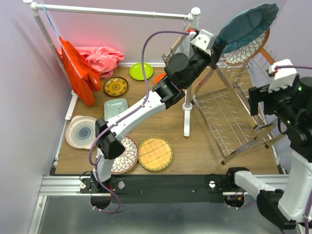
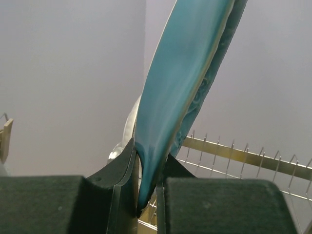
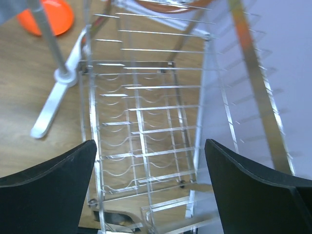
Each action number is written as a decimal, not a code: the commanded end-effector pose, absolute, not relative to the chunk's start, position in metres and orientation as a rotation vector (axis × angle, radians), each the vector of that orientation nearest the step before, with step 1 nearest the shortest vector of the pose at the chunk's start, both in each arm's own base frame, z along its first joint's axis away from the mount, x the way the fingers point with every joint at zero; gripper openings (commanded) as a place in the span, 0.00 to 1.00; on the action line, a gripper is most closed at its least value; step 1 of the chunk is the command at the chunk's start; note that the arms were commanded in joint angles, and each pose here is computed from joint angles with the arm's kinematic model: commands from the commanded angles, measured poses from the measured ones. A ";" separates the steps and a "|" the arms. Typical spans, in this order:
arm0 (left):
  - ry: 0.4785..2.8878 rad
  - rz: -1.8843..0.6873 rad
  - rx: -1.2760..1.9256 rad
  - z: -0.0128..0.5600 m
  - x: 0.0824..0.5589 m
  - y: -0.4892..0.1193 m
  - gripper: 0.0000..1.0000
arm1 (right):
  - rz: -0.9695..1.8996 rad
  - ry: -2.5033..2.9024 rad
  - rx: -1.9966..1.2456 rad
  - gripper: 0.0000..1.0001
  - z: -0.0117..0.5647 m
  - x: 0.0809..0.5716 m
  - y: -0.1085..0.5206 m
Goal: Load the plates into the dish rack
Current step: Pass the plate from the left arm to the right
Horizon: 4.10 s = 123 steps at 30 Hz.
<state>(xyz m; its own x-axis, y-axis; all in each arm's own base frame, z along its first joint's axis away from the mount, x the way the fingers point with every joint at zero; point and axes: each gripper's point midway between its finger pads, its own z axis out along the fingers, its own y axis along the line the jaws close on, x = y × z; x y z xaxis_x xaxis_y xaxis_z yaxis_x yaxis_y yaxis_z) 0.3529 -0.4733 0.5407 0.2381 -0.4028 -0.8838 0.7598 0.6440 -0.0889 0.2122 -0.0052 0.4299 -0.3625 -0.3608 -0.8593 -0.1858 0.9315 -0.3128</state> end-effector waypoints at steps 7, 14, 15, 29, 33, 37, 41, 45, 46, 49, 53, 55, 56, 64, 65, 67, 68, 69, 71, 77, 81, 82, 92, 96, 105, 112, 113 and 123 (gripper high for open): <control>0.845 -0.859 0.189 0.629 0.326 -0.438 0.00 | -0.559 1.624 0.382 1.00 0.505 0.194 -0.104; 0.853 -0.821 0.230 0.615 0.330 -0.458 0.00 | -0.489 1.411 0.748 1.00 0.538 0.204 -0.126; 0.857 -0.821 0.230 0.613 0.331 -0.460 0.00 | -0.478 1.388 0.768 1.00 0.542 0.204 -0.127; 0.883 -0.732 0.264 0.587 0.347 -0.483 0.00 | -0.314 1.330 0.797 1.00 0.554 0.233 -0.118; 0.892 -0.719 0.259 0.583 0.350 -0.485 0.00 | -0.286 1.333 0.811 1.00 0.548 0.236 -0.116; 0.900 -0.688 0.249 0.578 0.356 -0.486 0.00 | -0.256 1.355 0.803 1.00 0.539 0.241 -0.112; 0.895 -0.659 0.248 0.575 0.361 -0.487 0.00 | -0.223 1.378 0.787 1.00 0.532 0.244 -0.107; 0.904 -0.648 0.260 0.567 0.365 -0.492 0.00 | -0.217 1.373 0.796 1.00 0.532 0.244 -0.108; 0.907 -0.644 0.264 0.564 0.367 -0.494 0.00 | -0.212 1.367 0.796 1.00 0.534 0.243 -0.108; 0.907 -0.638 0.266 0.561 0.369 -0.495 0.00 | -0.201 1.362 0.797 1.00 0.535 0.243 -0.107; 0.915 -0.621 0.271 0.555 0.375 -0.495 0.00 | -0.200 1.360 0.800 1.00 0.536 0.243 -0.108; 0.916 -0.615 0.269 0.554 0.379 -0.493 0.00 | -0.196 1.357 0.803 1.00 0.536 0.244 -0.108; 0.915 -0.614 0.267 0.555 0.379 -0.492 0.00 | -0.192 1.357 0.802 1.00 0.536 0.244 -0.108; 0.918 -0.600 0.280 0.552 0.387 -0.488 0.00 | -0.181 1.369 0.811 0.99 0.530 0.245 -0.109; 0.922 -0.600 0.286 0.550 0.388 -0.489 0.00 | -0.178 1.368 0.811 0.99 0.531 0.245 -0.109; 0.924 -0.600 0.297 0.548 0.389 -0.490 0.00 | -0.180 1.370 0.812 0.99 0.530 0.246 -0.110; 0.926 -0.605 0.308 0.545 0.388 -0.492 0.00 | -0.181 1.367 0.815 0.99 0.530 0.245 -0.111; 0.925 -0.608 0.309 0.546 0.388 -0.493 0.00 | -0.182 1.370 0.818 0.99 0.529 0.246 -0.111; 0.926 -0.620 0.321 0.543 0.386 -0.496 0.00 | -0.181 1.369 0.819 0.99 0.529 0.246 -0.111; 0.933 -0.623 0.351 0.536 0.386 -0.501 0.00 | -0.184 1.372 0.826 0.99 0.526 0.247 -0.113; 0.943 -0.620 0.361 0.532 0.388 -0.502 0.00 | -0.182 1.370 0.829 0.99 0.526 0.246 -0.114; 0.942 -0.621 0.362 0.532 0.387 -0.502 0.00 | -0.180 1.370 0.831 0.99 0.526 0.247 -0.114; 0.942 -0.636 0.395 0.529 0.386 -0.506 0.01 | -0.171 1.360 0.845 0.99 0.526 0.244 -0.116; 0.940 -0.642 0.411 0.529 0.384 -0.508 0.02 | -0.161 1.360 0.851 0.99 0.524 0.243 -0.116; 0.940 -0.651 0.425 0.528 0.383 -0.510 0.04 | -0.161 1.353 0.855 0.99 0.525 0.241 -0.117; 0.947 -0.665 0.434 0.527 0.381 -0.512 0.04 | -0.103 1.399 0.807 0.99 0.521 0.256 -0.107; 0.948 -0.667 0.437 0.526 0.380 -0.513 0.04 | -0.082 1.404 0.781 0.98 0.526 0.258 -0.102; 0.963 -0.671 0.451 0.520 0.381 -0.515 0.04 | 0.033 1.578 0.178 0.99 0.539 0.300 -0.042</control>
